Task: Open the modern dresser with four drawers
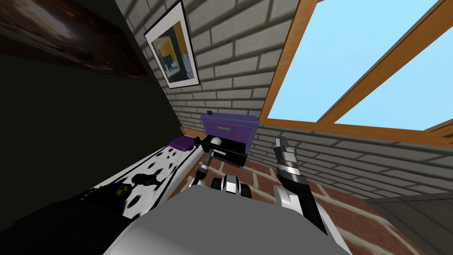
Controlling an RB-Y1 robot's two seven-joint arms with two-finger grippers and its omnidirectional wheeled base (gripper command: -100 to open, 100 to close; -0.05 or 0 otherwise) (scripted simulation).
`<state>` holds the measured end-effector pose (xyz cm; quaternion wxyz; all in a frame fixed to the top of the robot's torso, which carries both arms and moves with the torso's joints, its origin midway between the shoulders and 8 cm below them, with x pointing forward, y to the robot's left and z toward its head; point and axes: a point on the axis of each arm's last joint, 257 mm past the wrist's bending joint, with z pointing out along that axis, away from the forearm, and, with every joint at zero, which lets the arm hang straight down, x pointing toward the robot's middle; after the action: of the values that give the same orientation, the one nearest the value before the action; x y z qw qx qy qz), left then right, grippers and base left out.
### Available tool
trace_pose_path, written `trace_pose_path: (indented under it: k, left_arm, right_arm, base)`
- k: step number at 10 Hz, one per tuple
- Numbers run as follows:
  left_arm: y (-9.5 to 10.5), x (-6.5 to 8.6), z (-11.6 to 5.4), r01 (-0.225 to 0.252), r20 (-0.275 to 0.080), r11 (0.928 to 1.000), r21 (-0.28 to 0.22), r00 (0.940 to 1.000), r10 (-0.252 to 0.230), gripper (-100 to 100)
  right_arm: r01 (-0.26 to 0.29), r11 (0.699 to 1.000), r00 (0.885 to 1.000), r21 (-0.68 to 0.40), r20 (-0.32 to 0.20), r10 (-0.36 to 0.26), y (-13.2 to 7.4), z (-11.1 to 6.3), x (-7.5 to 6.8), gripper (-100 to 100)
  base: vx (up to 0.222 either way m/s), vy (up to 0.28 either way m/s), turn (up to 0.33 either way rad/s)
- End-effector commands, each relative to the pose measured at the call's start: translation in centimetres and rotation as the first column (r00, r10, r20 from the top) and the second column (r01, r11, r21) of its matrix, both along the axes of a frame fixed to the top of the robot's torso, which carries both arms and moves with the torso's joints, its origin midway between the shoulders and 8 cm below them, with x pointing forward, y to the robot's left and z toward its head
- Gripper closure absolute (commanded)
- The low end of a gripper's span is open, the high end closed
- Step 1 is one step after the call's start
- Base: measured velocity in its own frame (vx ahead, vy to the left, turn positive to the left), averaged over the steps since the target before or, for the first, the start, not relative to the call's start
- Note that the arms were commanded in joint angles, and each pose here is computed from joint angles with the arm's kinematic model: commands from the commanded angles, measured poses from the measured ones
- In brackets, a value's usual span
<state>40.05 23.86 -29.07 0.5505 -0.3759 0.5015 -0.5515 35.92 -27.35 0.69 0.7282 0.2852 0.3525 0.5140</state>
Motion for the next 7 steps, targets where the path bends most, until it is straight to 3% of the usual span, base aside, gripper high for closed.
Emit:
trace_pose_path:
  k: [1, 2, 7]
  left_arm:
    - [-0.9, -1.3, -2.9, 0.014, -0.048, 0.9999, -0.003, 0.9988, -0.014, -100]
    - [-0.9, -1.3, -2.9, 0.014, -0.048, 0.9999, -0.003, 0.9988, -0.014, -100]
    - [-3.2, -4.0, -7.3, 0.034, -0.121, 0.9988, -0.036, 0.9920, -0.039, -100]
  right_arm:
    - [0.000, 1.000, 1.000, 0.000, 0.000, 0.000, 0.0, 0.0, 0.0, 0]
    - [0.000, 1.000, 1.000, 0.000, 0.000, 0.000, 0.0, 0.0, 0.0, 0]
    - [0.000, 1.000, 1.000, 0.000, 0.000, 0.000, 0.0, 0.0, 0.0, 0]
  base:
    - [0.040, 0.001, -0.031]
    - [0.032, 0.006, -0.004]
    - [0.036, 0.001, -0.020]
